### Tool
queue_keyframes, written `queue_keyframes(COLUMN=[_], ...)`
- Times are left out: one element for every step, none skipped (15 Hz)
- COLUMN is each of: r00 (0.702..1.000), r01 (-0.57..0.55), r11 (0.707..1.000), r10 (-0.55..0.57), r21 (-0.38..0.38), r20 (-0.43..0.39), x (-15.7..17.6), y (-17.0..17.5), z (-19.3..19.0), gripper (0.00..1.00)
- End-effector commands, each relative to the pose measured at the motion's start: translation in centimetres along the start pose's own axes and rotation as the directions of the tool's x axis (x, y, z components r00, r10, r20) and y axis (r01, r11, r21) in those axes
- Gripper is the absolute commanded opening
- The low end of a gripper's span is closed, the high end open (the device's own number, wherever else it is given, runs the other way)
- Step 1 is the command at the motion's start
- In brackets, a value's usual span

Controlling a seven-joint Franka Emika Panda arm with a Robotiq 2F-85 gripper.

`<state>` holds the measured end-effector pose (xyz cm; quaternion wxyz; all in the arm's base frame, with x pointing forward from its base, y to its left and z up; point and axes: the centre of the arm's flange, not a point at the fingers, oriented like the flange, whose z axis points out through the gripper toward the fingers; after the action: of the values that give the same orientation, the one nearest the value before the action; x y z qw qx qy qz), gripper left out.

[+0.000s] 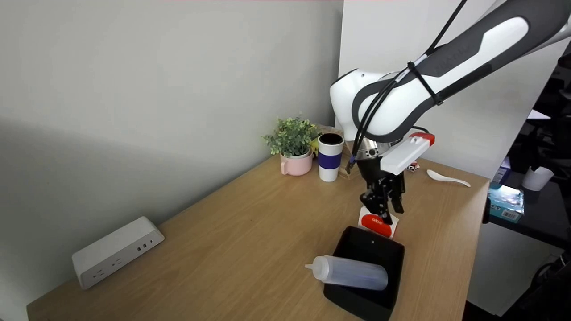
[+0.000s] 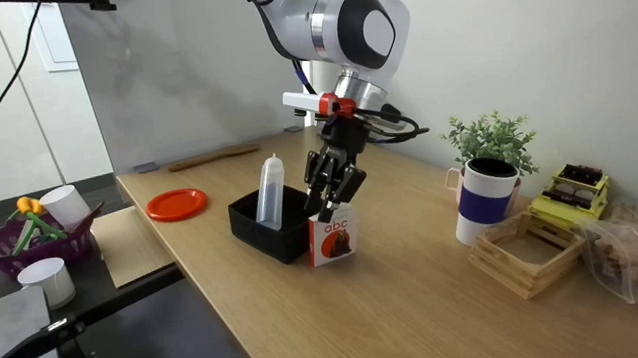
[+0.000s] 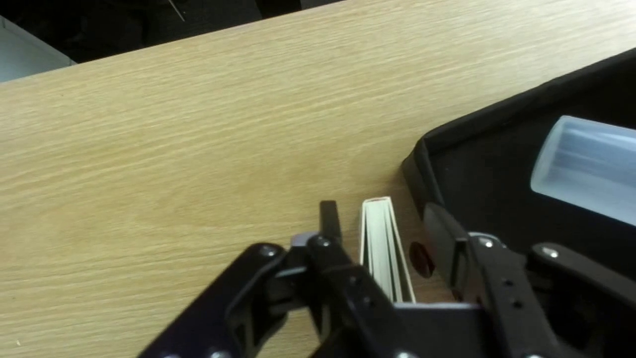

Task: Take the book out of the black box, take the sauce bottle out of the box

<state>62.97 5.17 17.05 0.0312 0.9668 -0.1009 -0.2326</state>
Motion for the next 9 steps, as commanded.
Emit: queue_keyframes(r00=[1.0,1.0,1.0,1.0,1.0,1.0,0.999,0.999,0.999], r01=[-0.006,-0.002,0.002,0.007,0.013,0.02,0.023,0.023,0.028], r11=[1.0,1.0,1.0,1.0,1.0,1.0,1.0,1.0,1.0], r10=[0.006,0.002,-0.002,-0.007,-0.013,-0.02,-0.023,-0.023,-0.028], r21=[-0.001,0.002,0.005,0.006,0.008,0.008,0.006,0.003,0.002], r20=[0.004,0.001,-0.002,-0.007,-0.011,-0.02,-0.029,-0.04,-0.047], x=[0.0,-0.1,-0.2,-0.4,-0.6,-0.9,-1.3,-1.7,-2.1], y=[0.0,-0.1,-0.1,-0.3,-0.4,-0.6,-0.8,-1.0,-1.2], z=[-0.5,-0.6,-0.7,-0.8,-0.9,-1.1,-1.3,-1.6,-1.9], gripper=[0.79,0.87,0.93,0.98,1.0,1.0,1.0,1.0,1.0])
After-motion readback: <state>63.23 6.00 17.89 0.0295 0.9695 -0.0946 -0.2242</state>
